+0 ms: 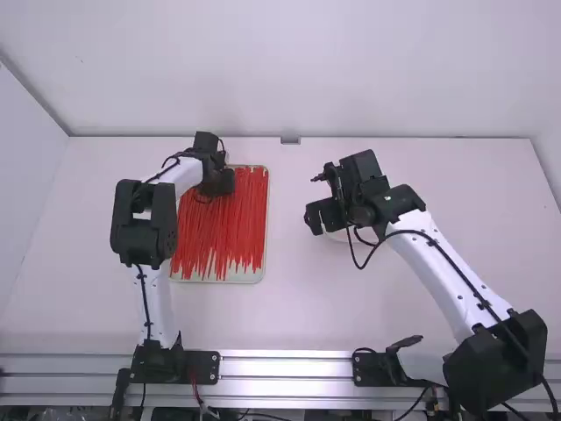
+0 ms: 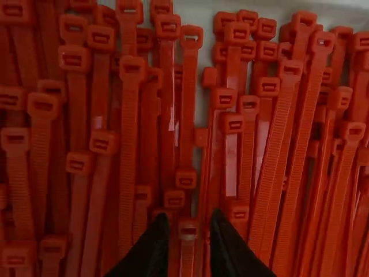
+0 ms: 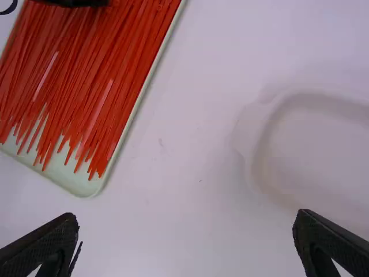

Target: Fasten the cable tie

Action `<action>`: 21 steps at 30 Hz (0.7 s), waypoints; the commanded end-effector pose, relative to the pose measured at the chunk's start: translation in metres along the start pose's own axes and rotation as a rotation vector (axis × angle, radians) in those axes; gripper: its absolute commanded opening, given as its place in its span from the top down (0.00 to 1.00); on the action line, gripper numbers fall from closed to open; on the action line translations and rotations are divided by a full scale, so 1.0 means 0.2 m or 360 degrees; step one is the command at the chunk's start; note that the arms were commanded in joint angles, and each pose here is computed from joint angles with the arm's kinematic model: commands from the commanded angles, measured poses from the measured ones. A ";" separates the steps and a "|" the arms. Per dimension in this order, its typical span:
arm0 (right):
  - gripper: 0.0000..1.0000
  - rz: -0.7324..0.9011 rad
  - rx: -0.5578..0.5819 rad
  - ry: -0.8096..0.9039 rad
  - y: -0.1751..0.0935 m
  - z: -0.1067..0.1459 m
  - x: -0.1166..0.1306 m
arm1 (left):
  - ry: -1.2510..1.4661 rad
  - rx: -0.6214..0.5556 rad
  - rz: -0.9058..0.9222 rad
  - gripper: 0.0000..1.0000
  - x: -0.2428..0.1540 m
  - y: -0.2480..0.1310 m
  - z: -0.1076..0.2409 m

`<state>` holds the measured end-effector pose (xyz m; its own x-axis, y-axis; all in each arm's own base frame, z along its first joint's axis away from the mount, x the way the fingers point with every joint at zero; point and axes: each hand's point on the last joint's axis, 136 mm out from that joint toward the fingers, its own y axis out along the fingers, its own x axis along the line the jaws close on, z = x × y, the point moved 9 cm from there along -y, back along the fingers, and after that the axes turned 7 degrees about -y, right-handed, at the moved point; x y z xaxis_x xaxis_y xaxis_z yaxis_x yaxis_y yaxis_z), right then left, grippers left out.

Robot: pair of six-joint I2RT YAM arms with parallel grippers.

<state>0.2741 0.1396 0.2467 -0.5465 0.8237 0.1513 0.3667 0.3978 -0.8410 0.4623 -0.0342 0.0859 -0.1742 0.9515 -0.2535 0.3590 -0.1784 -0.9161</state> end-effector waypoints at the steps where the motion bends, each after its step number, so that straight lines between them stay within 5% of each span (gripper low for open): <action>1: 0.00 0.0000 -0.0042 -0.0013 -0.03 -0.05 0.01 | -0.0011 0.0055 -0.0034 0.81 0.00 0.06 0.05; 21: 0.00 0.0000 -0.0042 -0.0014 -0.03 -0.05 0.01 | -0.0021 0.0074 -0.0041 0.83 0.01 0.06 0.06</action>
<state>0.2741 0.1396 0.2467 -0.5465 0.8237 0.1513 0.3667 0.3978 -0.8410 0.4612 -0.0339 0.0849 -0.1876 0.9508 -0.2465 0.3535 -0.1687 -0.9201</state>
